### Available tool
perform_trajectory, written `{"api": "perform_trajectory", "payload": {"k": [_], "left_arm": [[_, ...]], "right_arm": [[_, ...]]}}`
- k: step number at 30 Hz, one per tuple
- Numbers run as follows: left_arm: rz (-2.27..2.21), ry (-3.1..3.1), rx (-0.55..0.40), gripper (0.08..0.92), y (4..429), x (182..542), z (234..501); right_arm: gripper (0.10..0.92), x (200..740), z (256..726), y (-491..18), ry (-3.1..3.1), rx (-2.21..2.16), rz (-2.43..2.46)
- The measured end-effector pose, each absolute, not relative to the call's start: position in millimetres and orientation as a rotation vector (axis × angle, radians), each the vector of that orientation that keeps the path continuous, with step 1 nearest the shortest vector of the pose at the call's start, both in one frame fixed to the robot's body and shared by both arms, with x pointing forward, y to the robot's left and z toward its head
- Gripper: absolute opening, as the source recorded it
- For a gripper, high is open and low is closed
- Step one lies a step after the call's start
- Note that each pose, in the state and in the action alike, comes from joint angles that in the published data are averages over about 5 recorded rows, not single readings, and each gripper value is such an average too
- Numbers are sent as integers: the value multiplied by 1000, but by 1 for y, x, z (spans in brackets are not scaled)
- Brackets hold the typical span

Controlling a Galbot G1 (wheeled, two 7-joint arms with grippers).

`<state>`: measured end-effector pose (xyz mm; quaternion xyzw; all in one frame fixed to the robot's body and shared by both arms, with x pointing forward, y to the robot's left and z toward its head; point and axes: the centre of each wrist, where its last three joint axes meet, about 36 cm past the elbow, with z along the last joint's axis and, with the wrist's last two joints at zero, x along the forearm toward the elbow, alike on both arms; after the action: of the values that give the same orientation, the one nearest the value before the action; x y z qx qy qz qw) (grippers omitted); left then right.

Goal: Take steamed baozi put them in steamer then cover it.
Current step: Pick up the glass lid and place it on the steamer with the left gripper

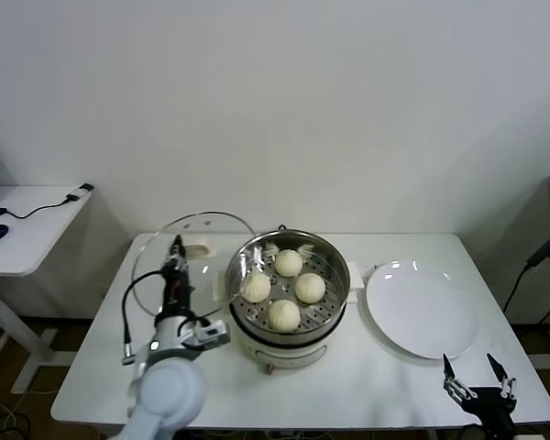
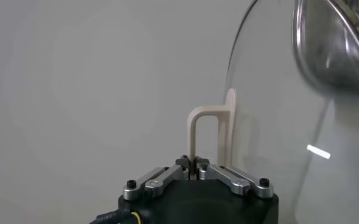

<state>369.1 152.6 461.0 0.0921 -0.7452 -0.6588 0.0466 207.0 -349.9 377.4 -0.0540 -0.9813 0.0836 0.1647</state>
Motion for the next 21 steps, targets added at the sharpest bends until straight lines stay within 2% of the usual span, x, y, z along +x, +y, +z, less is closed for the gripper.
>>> {"api": "perform_trajectory", "payload": {"k": [9, 15, 21], "left_arm": [[-2035, -2333, 168, 141, 90, 376, 488], [-2039, -2349, 79, 141, 51, 377, 491], [-2030, -2339, 45, 141, 22, 380, 489]], "right_arm": [[823, 206, 375, -346, -2781, -152, 256], [823, 205, 376, -348, -2783, -164, 258], [823, 203, 374, -347, -2786, -166, 252]]}}
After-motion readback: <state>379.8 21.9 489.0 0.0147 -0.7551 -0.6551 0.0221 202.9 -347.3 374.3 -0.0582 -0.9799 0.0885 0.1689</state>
